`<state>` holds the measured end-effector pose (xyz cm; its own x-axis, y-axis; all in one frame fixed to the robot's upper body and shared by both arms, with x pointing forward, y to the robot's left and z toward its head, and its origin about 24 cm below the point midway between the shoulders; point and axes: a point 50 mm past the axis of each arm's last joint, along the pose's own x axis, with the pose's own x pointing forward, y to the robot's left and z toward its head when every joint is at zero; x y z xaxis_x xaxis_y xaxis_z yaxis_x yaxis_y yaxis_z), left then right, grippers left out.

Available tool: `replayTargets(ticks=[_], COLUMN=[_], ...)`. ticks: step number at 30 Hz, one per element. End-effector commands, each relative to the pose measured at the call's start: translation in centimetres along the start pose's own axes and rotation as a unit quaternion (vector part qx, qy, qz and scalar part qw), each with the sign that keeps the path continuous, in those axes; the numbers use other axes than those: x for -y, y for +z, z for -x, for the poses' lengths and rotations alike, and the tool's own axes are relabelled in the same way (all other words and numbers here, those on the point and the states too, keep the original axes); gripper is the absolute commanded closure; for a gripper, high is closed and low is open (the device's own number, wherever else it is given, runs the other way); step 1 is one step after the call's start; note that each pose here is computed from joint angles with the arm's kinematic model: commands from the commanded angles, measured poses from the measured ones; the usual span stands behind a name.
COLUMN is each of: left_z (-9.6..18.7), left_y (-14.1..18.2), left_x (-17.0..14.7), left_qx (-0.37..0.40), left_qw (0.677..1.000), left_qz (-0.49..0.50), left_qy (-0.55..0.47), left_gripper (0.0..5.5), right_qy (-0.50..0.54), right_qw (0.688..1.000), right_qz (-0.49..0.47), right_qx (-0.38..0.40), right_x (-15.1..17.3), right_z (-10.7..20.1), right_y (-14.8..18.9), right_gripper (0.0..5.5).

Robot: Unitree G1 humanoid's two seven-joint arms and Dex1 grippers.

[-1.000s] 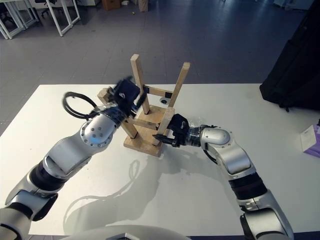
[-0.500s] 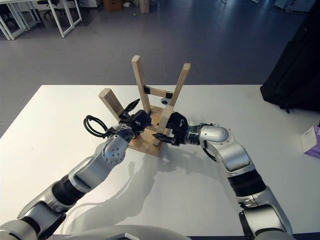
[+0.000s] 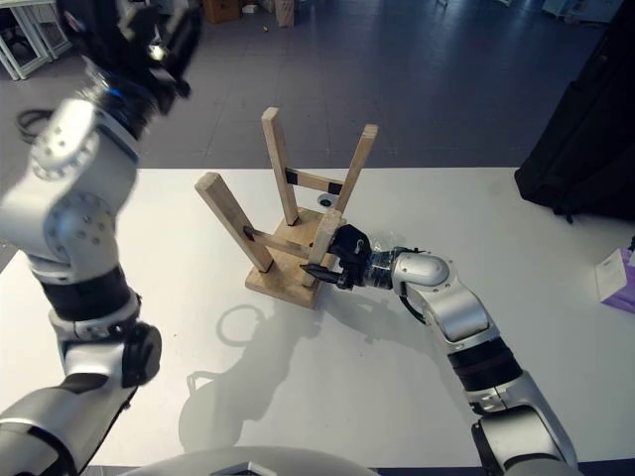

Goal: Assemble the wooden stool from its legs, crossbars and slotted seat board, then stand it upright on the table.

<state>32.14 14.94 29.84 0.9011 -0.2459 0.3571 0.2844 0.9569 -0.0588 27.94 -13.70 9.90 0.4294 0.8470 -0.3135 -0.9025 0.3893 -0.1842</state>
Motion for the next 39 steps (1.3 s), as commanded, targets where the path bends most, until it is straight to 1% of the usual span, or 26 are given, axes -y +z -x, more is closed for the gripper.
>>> replayTargets(ticks=[1,4,6,8,10,11,13,14,15,16,17,18,19,20,21,23,25,26,29,31,33,34,35,36,37,39], left_z=[0.3,3.4,5.6,6.9,6.8,6.4,4.5,3.3,2.1,1.1,0.8,0.8,1.2,1.7,2.2,4.1,6.0,6.7,7.6,7.8,8.2,8.6,9.2,9.8,10.6,11.7], left_y=[-5.8,-14.1,-17.4,-18.8,-18.3,-17.8,-14.4,-11.8,-8.3,-4.8,-0.5,2.1,3.1,2.2,0.3,-5.7,-9.4,-10.3,-11.4,-11.9,-12.4,-13.0,-13.9,-14.9,-15.9,-17.1], left_x=[0.1,1.5,2.0,1.3,-0.2,-0.7,-2.0,-3.0,-4.5,-6.4,-9.1,-10.8,-12.2,-13.2,-13.6,-13.5,-13.2,-13.1,-12.4,-11.8,-11.3,-10.8,-10.2,-9.6,-8.8,-7.6], left_qx=[-0.123,-0.262,-0.320,-0.345,-0.337,-0.326,-0.255,-0.206,-0.141,-0.079,-0.009,0.031,0.033,0.009,-0.031,-0.139,-0.200,-0.212,-0.228,-0.236,-0.244,-0.253,-0.266,-0.278,-0.290,-0.303], left_qw=[0.990,0.961,0.944,0.937,0.941,0.945,0.964,0.972,0.980,0.985,0.988,0.988,0.991,0.992,0.992,0.984,0.973,0.970,0.966,0.965,0.964,0.962,0.959,0.955,0.952,0.947], left_qz=[0.063,0.069,0.049,0.028,0.023,0.025,0.074,0.106,0.136,0.156,0.155,0.147,0.118,0.101,0.084,0.046,0.020,0.015,0.010,0.007,0.005,0.006,0.003,0.000,-0.001,0.004], left_qy=[-0.025,-0.048,-0.060,-0.052,-0.034,-0.028,-0.025,-0.027,-0.022,-0.013,0.009,0.026,0.045,0.068,0.085,0.103,0.113,0.119,0.118,0.111,0.106,0.103,0.100,0.102,0.103,0.109], left_gripper=[2.80,2.80,2.80,2.80,2.80,2.80,2.80,2.80,2.80,2.80,2.80,2.80,2.80,2.80,2.80,2.80,2.80,2.84,2.84,2.84,2.84,2.84,2.84,2.84,2.84,2.84], right_qy=[0.032,0.031,0.032,0.033,0.032,0.034,0.042,0.051,0.060,0.068,0.072,0.073,0.073,0.073,0.072,0.068,0.063,0.061,0.049,0.055,0.062,0.028,-0.026,-0.094,-0.162,-0.238], right_qw=[0.953,0.957,0.960,0.961,0.962,0.963,0.965,0.966,0.966,0.966,0.969,0.973,0.977,0.982,0.985,0.989,0.990,0.991,0.991,0.986,0.976,0.974,0.977,0.982,0.981,0.968], right_qz=[-0.157,-0.147,-0.143,-0.143,-0.144,-0.144,-0.139,-0.132,-0.126,-0.121,-0.109,-0.098,-0.080,-0.058,-0.033,0.020,0.046,0.051,0.059,0.063,0.077,0.091,0.099,0.098,0.086,0.058], right_qx=[-0.257,-0.246,-0.239,-0.235,-0.228,-0.224,-0.216,-0.217,-0.219,-0.219,-0.210,-0.198,-0.182,-0.166,-0.155,-0.132,-0.115,-0.108,-0.106,-0.142,-0.193,-0.205,-0.187,-0.134,-0.061,0.057], right_x=[-5.8,-5.1,-4.9,-4.9,-4.8,-4.8,-4.6,-4.4,-4.2,-4.0,-3.3,-2.7,-2.0,-1.1,-0.3,1.5,3.0,3.5,4.4,4.6,5.0,5.9,7.0,8.0,8.6,8.1], right_z=[2.4,2.1,1.9,1.9,2.0,2.1,2.1,2.1,2.0,2.0,1.8,1.7,1.6,1.4,1.2,0.5,0.1,0.1,0.3,1.3,2.6,3.3,3.7,4.0,4.3,4.8], right_y=[-12.0,-11.1,-10.6,-10.4,-10.3,-10.2,-9.9,-9.9,-9.8,-9.7,-9.1,-8.6,-7.7,-6.7,-5.8,-3.8,-2.2,-1.7,-1.3,-2.0,-2.7,-2.3,-1.0,1.3,4.1,8.4], right_gripper=[3.44,3.44,3.44,3.44,3.44,3.44,3.44,3.44,3.44,3.44,3.44,3.44,3.44,3.44,3.44,3.44,3.44,3.08,2.59,2.19,2.19,2.19,2.19,2.40,2.65,3.06])
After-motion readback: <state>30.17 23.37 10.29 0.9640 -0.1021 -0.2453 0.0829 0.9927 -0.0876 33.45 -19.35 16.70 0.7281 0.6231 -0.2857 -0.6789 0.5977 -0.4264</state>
